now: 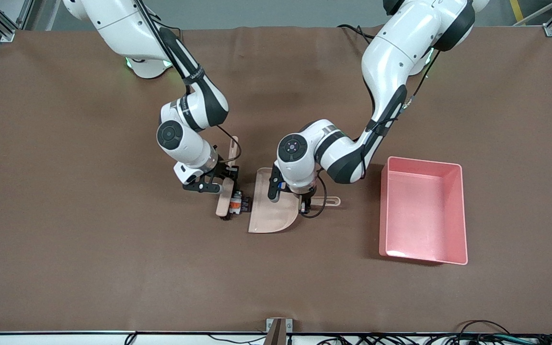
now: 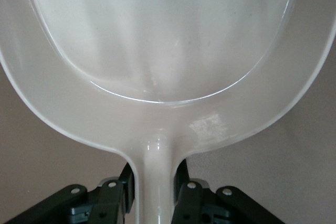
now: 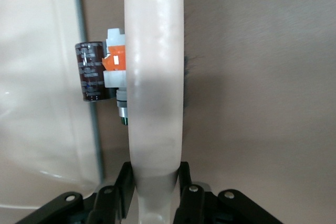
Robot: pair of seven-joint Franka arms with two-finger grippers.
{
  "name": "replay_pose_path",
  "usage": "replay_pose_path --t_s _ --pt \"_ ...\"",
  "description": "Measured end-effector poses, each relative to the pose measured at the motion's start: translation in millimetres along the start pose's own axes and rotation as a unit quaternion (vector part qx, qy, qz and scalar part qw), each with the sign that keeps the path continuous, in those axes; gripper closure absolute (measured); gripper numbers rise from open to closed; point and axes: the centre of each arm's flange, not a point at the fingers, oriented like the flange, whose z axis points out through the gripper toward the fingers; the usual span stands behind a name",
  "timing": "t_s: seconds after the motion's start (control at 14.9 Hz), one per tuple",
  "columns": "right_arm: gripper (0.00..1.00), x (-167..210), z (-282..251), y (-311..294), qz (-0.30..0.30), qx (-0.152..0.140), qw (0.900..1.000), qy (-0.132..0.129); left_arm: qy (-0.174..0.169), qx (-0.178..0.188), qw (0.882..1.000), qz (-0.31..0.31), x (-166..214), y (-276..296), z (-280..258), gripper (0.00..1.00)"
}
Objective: Clean e-waste and dump in bin
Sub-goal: 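Sweep the capacitor and connector into the dustpan with the right gripper's brush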
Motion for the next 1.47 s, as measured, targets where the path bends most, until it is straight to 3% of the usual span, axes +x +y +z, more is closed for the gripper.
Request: replay_pose_path --t_s 1.14,1.47 --pt "0.62 -20 5 -65 0.043 0.075 0.996 -0.022 -0.001 0.000 1.000 0.000 0 0 0 0.67" --pt "0.62 12 -20 -48 0.054 0.075 0.992 -0.081 -0.001 0.000 1.000 0.000 -1 0 1 0.67"
